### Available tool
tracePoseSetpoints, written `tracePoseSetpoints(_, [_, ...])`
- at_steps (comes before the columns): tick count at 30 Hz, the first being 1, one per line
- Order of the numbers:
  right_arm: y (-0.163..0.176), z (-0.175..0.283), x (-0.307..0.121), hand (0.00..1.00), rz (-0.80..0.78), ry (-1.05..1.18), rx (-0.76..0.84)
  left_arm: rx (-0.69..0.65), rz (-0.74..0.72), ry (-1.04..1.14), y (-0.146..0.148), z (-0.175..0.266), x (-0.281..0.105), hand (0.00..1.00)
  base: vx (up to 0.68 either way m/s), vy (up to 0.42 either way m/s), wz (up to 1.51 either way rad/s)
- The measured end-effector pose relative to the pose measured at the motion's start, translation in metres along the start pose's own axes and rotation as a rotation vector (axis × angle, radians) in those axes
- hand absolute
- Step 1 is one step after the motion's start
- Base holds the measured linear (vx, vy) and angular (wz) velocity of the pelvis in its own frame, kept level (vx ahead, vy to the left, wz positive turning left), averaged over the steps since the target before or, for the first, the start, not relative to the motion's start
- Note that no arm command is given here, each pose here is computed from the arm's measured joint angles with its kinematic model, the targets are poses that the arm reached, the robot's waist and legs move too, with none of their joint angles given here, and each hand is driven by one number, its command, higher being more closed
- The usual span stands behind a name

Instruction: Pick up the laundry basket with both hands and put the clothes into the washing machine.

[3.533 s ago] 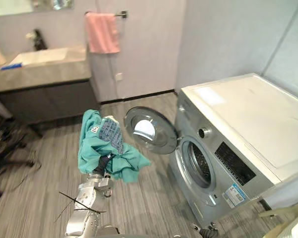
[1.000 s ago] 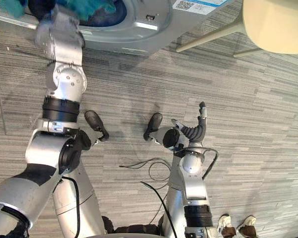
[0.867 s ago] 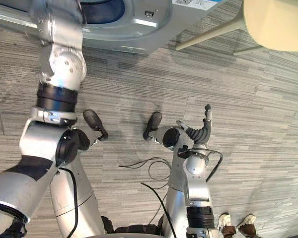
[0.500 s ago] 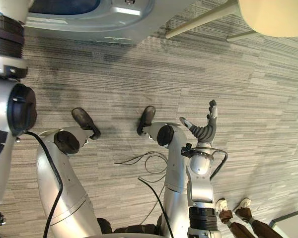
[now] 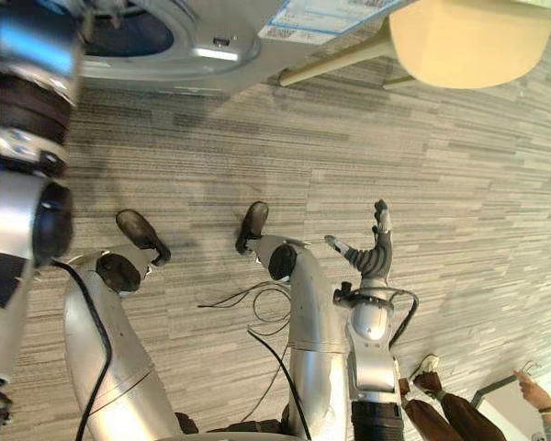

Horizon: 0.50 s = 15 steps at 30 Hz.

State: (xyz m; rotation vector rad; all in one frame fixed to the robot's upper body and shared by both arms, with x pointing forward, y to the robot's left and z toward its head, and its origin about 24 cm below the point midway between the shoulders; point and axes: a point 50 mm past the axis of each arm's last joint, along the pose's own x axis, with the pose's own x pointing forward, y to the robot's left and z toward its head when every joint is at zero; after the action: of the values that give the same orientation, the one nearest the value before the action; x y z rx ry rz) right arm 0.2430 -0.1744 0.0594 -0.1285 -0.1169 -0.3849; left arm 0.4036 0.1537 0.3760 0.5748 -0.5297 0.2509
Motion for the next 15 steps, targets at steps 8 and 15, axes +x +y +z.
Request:
tracePoseSetpoints(8, [0.019, -0.021, -0.015, 0.0, 0.116, 0.087, -0.017, -0.373, 0.056, 0.171, -0.06, -0.054, -0.038, 0.0, 0.02, -0.036, 0.23])
tracePoseSetpoints(15, [0.011, -0.03, -0.016, 0.0, 0.116, 0.105, -0.068, -0.467, 0.079, 0.245, -0.073, -0.09, -0.063, 0.0, 0.0, -0.011, 0.02])
